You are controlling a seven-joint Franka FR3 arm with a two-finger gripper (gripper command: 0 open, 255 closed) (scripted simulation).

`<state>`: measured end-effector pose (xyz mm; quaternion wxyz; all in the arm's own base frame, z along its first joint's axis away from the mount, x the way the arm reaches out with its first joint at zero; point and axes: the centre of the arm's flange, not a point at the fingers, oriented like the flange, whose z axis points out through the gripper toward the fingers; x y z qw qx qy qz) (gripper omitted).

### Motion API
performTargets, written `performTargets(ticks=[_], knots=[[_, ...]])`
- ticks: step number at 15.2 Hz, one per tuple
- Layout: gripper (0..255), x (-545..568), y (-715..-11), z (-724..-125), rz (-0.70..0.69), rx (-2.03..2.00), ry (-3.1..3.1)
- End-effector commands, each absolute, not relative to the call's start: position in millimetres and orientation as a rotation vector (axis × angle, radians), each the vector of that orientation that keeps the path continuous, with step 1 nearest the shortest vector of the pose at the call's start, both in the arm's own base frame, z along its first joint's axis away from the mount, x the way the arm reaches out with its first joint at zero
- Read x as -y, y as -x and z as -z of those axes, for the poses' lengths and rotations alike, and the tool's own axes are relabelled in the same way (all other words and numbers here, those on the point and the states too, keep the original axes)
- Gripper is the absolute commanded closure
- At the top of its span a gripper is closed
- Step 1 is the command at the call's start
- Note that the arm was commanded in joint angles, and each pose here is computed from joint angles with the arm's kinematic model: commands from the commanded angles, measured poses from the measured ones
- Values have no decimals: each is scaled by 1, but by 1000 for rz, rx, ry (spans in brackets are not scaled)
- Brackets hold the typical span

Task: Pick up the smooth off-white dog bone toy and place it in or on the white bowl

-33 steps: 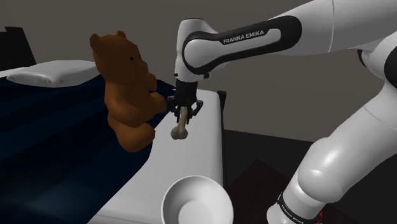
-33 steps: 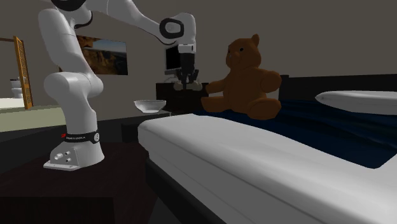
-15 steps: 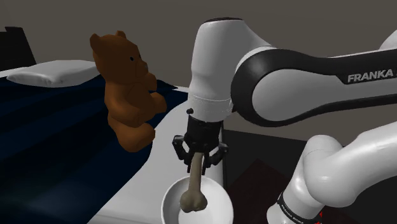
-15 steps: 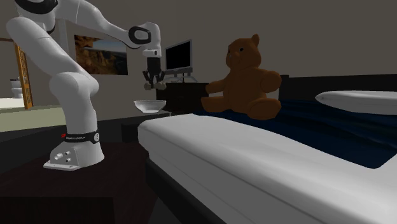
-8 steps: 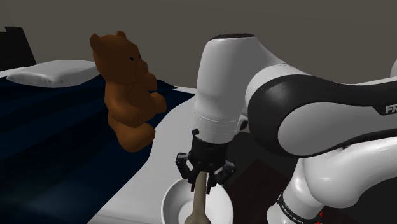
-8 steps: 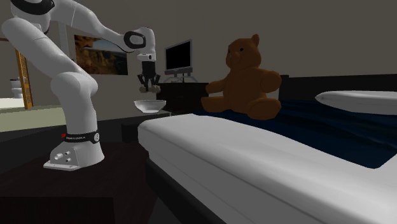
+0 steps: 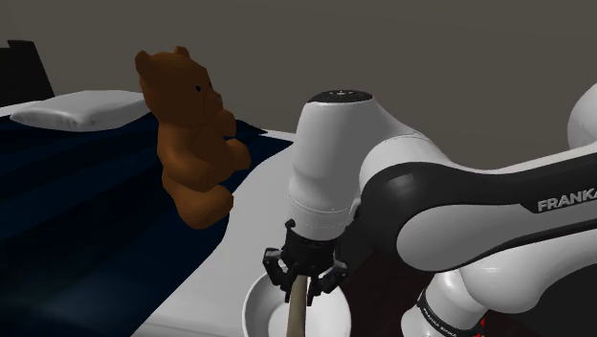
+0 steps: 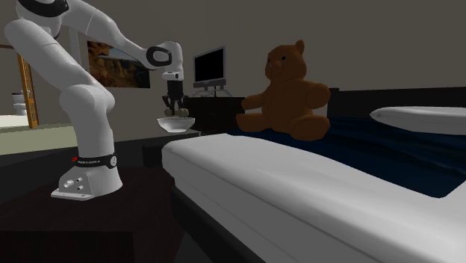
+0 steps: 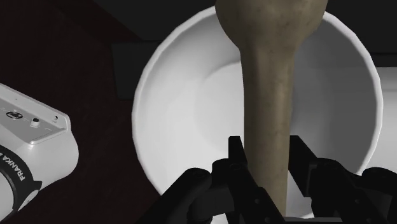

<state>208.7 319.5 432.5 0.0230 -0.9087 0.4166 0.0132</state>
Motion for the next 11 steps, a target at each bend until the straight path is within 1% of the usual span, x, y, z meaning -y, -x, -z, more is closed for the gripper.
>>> performTargets(ticks=[1, 9, 10, 11], knots=[[255, -320, -208, -421, -40, -1290, 2813], [255, -320, -208, -421, -40, -1290, 2813], [0, -320, -208, -421, -40, -1290, 2813], [0, -320, -208, -421, -40, -1290, 2813]])
